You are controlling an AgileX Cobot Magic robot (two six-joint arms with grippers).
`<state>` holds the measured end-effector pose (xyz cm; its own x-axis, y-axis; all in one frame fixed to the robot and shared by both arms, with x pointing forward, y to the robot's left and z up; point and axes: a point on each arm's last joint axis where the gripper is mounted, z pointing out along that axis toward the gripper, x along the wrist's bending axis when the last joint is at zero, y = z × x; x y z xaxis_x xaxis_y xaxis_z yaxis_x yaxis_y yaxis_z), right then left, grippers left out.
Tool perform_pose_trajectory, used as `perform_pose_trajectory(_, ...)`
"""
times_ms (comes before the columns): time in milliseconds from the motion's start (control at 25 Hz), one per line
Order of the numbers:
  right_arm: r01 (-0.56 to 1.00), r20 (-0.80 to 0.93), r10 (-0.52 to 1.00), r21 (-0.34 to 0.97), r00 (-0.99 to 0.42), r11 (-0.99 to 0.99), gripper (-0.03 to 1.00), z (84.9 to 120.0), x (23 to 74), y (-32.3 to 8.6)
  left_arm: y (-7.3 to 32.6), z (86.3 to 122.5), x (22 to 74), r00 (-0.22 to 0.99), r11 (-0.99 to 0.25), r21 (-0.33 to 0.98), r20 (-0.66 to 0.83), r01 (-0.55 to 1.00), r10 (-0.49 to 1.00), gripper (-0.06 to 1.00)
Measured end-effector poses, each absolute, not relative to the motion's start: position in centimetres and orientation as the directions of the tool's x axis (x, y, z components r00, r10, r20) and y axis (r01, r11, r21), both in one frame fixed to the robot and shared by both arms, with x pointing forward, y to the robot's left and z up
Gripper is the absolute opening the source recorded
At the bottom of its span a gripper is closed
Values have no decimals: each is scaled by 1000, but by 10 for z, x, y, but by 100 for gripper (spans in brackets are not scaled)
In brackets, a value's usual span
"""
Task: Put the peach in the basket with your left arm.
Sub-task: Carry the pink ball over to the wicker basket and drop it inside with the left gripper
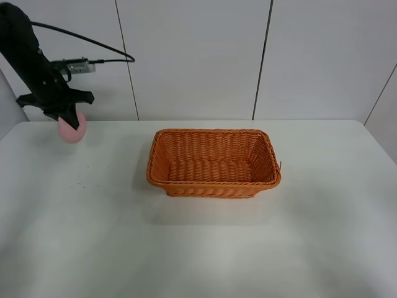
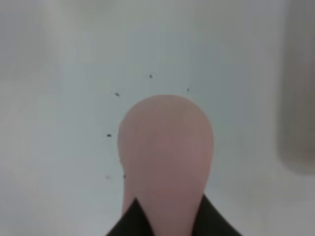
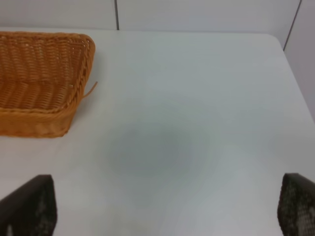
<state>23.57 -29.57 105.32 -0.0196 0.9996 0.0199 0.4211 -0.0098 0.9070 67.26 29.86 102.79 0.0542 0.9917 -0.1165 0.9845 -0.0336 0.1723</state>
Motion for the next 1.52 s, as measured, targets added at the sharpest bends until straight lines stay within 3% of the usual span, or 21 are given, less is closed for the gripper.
perform_pose_trajectory(280, 421, 20, 1000, 907, -20, -10, 69, 1053, 236, -296, 277, 1058, 672, 88, -63, 232, -99, 971, 991, 6)
perform_pose_trajectory(600, 421, 20, 1000, 907, -20, -10, 69, 1053, 236, -296, 138, 1068, 661, 363, -318, 296, -111, 900, 925, 6)
perform_pose_trajectory(880, 421, 20, 1000, 907, -20, -10, 69, 1053, 236, -296, 30, 1014, 652, 514, -473, 254, -126, 844, 849, 6)
perform_pose_trajectory(1120, 421, 20, 1000, 907, -20, -10, 69, 1053, 236, -296, -1, 948, 647, 545, -530, 131, -131, 838, 828, 7)
perform_pose_trajectory(1240, 421, 20, 1000, 907, -20, -10, 69, 1053, 236, -296, -1, 937, 648, 543, -532, 111, -128, 839, 830, 21)
perform_pose_trajectory(1440, 421, 20, 1000, 907, -20, -10, 69, 1053, 236, -296, -1, 939, 648, 542, -530, 117, -132, 840, 830, 67)
perform_pose_trajectory(1520, 421, 20, 1000, 907, -20, -10, 69, 1053, 236, -296, -1, 947, 648, 544, -529, 132, -132, 838, 829, 72)
